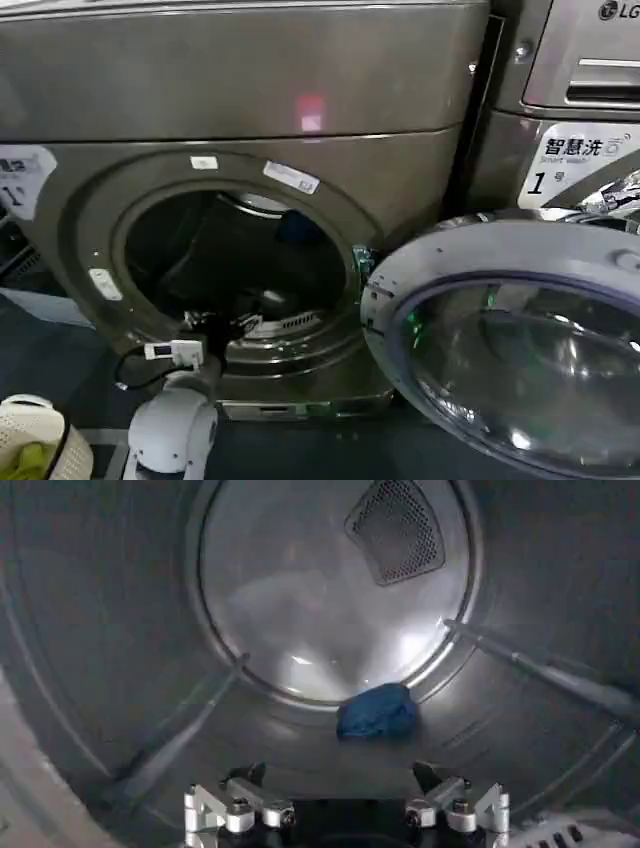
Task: Grasp the clothes from the dryer.
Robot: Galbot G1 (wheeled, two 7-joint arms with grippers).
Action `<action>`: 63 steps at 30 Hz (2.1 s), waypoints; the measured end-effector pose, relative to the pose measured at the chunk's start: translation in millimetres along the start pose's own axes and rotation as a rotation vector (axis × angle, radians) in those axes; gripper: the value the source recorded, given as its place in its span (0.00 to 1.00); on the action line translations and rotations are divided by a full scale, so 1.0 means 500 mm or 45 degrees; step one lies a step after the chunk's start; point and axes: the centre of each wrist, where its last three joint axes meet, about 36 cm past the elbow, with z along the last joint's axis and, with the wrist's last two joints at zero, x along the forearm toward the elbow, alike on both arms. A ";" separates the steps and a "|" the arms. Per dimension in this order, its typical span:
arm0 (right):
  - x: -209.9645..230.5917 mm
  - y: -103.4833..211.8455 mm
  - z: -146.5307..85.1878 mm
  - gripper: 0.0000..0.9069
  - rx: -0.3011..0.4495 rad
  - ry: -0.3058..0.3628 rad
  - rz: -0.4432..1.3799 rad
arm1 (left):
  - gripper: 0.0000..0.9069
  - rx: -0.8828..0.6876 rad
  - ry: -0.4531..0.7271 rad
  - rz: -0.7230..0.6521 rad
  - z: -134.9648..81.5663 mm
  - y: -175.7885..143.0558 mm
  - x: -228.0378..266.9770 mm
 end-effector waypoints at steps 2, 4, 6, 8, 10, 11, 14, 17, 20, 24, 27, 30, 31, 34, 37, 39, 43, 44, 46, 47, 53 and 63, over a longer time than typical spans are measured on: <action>0.001 0.000 0.001 1.00 0.002 0.002 -0.002 | 1.00 0.000 0.001 0.001 0.000 0.000 0.001; 0.002 -0.001 0.002 1.00 0.003 0.004 -0.002 | 1.00 0.001 0.001 0.002 0.001 0.000 0.001; 0.002 0.000 0.003 1.00 0.006 0.006 -0.002 | 1.00 0.003 0.000 0.005 0.000 -0.002 0.001; 0.002 0.002 0.004 1.00 0.014 0.010 -0.001 | 1.00 0.004 0.000 0.008 0.000 -0.003 0.001; 0.002 0.003 0.004 1.00 0.021 0.009 -0.001 | 1.00 0.002 0.002 0.006 0.001 -0.003 0.001; 0.002 0.003 0.004 1.00 0.023 0.008 -0.002 | 1.00 -0.001 0.003 0.006 0.001 -0.003 0.000; 0.002 0.003 0.004 1.00 0.028 0.004 0.000 | 1.00 -0.008 0.008 0.004 0.003 -0.002 -0.003; 0.002 0.001 0.003 1.00 0.034 0.002 -0.002 | 1.00 -0.018 0.010 0.003 0.003 -0.001 -0.010; 0.001 0.006 0.003 1.00 0.034 -0.001 -0.011 | 1.00 -0.045 0.008 0.006 0.001 0.006 -0.019; -0.002 0.013 -0.002 1.00 0.026 -0.015 -0.026 | 1.00 -0.144 0.009 0.044 -0.009 0.021 -0.045; -0.006 0.013 -0.006 1.00 0.028 -0.021 -0.028 | 1.00 -0.223 0.020 0.080 -0.022 0.034 -0.076; -0.007 0.014 -0.006 1.00 0.027 -0.022 -0.030 | 1.00 -0.310 0.037 0.110 -0.041 0.043 -0.113; -0.007 0.015 -0.006 1.00 0.026 -0.021 -0.031 | 1.00 -0.344 0.047 0.122 -0.048 0.046 -0.126; -0.007 0.017 -0.004 1.00 0.025 -0.019 -0.034 | 1.00 -0.461 0.081 0.159 -0.075 0.051 -0.165; -0.006 0.016 -0.003 1.00 0.027 -0.018 -0.034 | 1.00 -0.596 0.134 0.191 -0.105 0.053 -0.193; -0.005 0.017 -0.002 1.00 0.027 -0.017 -0.036 | 1.00 -0.680 0.181 0.217 -0.125 0.052 -0.207; -0.007 0.016 -0.002 1.00 0.027 -0.018 -0.036 | 1.00 -0.843 0.315 0.234 -0.147 0.052 -0.232; -0.007 0.015 -0.001 1.00 0.028 -0.018 -0.034 | 1.00 -0.899 0.333 0.234 -0.153 0.053 -0.236; -0.008 0.013 0.002 1.00 0.031 -0.017 -0.034 | 1.00 -1.041 0.356 0.258 -0.163 0.057 -0.248; -0.008 0.013 0.003 1.00 0.031 -0.016 -0.034 | 1.00 -1.126 0.354 0.284 -0.169 0.060 -0.254; -0.008 0.015 0.010 1.00 0.029 -0.010 -0.034 | 1.00 -1.710 0.265 0.514 -0.204 0.067 -0.295; -0.007 0.009 0.017 1.00 0.034 -0.006 -0.027 | 1.00 -2.080 0.210 0.790 -0.225 0.043 -0.354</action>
